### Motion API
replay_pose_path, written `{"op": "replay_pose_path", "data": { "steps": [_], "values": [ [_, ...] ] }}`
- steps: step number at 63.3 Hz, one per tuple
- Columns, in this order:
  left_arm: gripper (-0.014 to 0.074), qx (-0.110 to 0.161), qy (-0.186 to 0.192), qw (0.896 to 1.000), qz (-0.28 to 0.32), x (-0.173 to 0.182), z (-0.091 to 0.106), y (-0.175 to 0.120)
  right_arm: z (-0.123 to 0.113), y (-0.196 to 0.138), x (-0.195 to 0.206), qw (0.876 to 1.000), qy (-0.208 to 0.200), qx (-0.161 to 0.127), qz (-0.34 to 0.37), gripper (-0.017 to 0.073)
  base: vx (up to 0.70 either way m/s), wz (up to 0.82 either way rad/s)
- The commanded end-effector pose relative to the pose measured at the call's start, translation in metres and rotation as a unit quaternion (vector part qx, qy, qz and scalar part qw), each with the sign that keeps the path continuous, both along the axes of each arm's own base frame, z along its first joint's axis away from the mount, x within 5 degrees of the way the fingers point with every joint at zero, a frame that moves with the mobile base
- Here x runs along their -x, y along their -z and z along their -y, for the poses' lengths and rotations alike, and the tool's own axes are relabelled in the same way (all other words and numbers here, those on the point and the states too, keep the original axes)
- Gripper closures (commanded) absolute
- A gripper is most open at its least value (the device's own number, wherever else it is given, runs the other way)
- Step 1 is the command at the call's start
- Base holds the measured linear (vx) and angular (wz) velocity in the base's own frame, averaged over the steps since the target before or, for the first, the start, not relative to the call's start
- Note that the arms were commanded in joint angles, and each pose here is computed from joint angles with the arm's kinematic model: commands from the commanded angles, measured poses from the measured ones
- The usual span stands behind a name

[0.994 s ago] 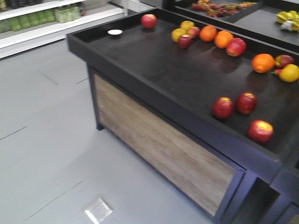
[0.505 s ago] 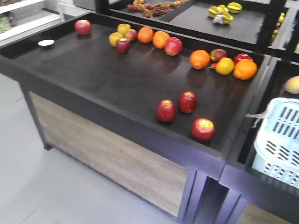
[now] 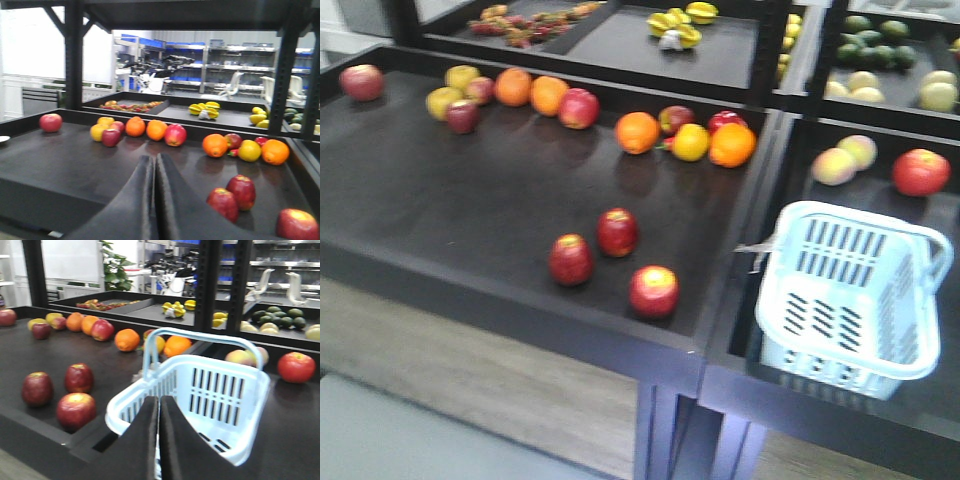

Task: Pick three apples into basket with both arms
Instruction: 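Turn the base and approach the table holding the light-blue basket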

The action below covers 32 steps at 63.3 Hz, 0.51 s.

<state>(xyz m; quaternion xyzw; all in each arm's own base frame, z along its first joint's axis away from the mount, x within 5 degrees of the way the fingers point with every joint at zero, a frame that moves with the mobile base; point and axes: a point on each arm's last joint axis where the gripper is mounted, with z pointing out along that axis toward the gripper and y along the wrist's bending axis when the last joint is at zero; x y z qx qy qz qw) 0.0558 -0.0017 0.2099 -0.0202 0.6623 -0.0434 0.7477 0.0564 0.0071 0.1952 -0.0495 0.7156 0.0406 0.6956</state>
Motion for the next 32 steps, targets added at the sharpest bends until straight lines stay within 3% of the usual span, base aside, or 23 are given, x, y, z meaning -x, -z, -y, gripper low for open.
{"op": "replay_pose_path", "data": {
  "steps": [1, 32],
  "values": [
    [0.06, 0.01, 0.003, 1.0, 0.03, 0.001, 0.0003, 0.0008, -0.0001, -0.0031, 0.0003, 0.999, -0.001, 0.003, 0.038, 0.0568, 0.1, -0.4],
    [0.06, 0.01, 0.003, 1.0, 0.03, 0.001, 0.0003, 0.0008, -0.0001, -0.0031, 0.0003, 0.999, -0.001, 0.003, 0.038, 0.0568, 0.09, -0.36]
  ]
}}
